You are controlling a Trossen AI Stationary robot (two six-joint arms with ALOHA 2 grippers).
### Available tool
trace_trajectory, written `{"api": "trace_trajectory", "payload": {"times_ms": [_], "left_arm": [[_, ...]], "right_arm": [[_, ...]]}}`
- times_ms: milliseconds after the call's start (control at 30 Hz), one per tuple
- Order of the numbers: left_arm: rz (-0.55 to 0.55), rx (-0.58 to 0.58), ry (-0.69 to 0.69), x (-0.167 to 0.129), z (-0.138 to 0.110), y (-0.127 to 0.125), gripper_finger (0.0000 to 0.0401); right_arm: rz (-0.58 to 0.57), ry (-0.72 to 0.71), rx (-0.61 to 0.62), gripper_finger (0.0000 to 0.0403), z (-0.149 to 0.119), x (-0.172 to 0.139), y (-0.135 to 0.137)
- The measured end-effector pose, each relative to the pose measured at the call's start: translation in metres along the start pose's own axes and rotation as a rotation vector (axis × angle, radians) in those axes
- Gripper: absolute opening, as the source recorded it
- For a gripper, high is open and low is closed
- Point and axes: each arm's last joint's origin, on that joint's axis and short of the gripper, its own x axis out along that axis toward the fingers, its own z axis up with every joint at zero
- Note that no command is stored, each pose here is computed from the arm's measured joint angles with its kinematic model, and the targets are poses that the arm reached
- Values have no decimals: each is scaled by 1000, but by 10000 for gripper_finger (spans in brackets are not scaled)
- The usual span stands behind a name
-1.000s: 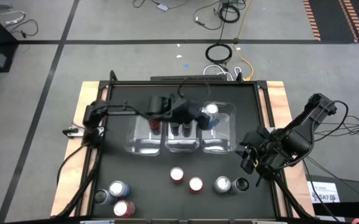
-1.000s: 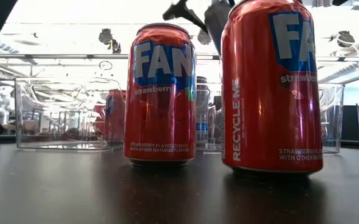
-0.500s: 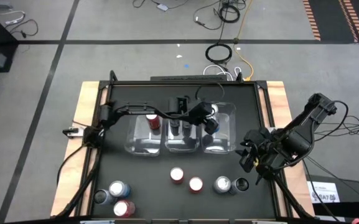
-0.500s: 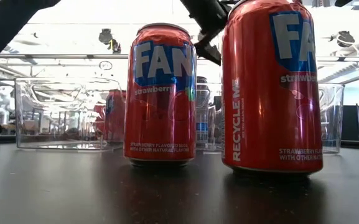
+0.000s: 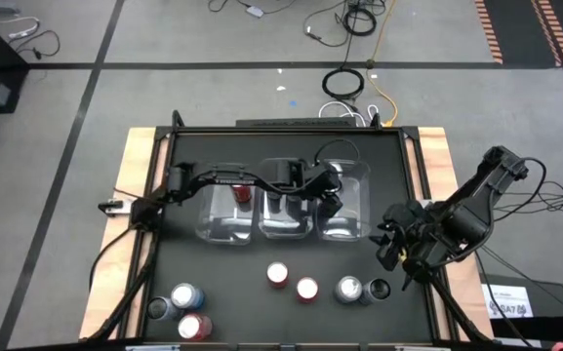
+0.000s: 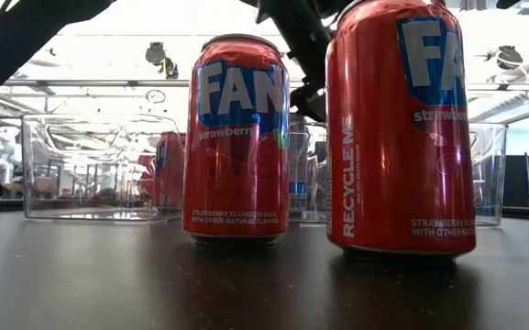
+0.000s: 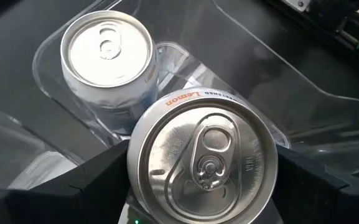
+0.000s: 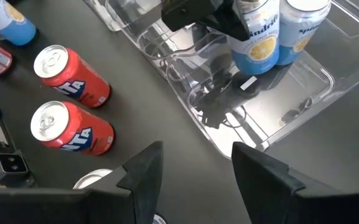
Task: Sort soda cans
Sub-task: Put the blue-white soda can into the middle right transparent bin
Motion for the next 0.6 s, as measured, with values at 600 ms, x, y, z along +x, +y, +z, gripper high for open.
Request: {"api": "trace_trajectory", "payload": {"times_ms": [600], "left_arm": [[-44,361,-71,1,-12,-30,329]], "right_arm": [[0,0,0,185,0,0,0]]}}
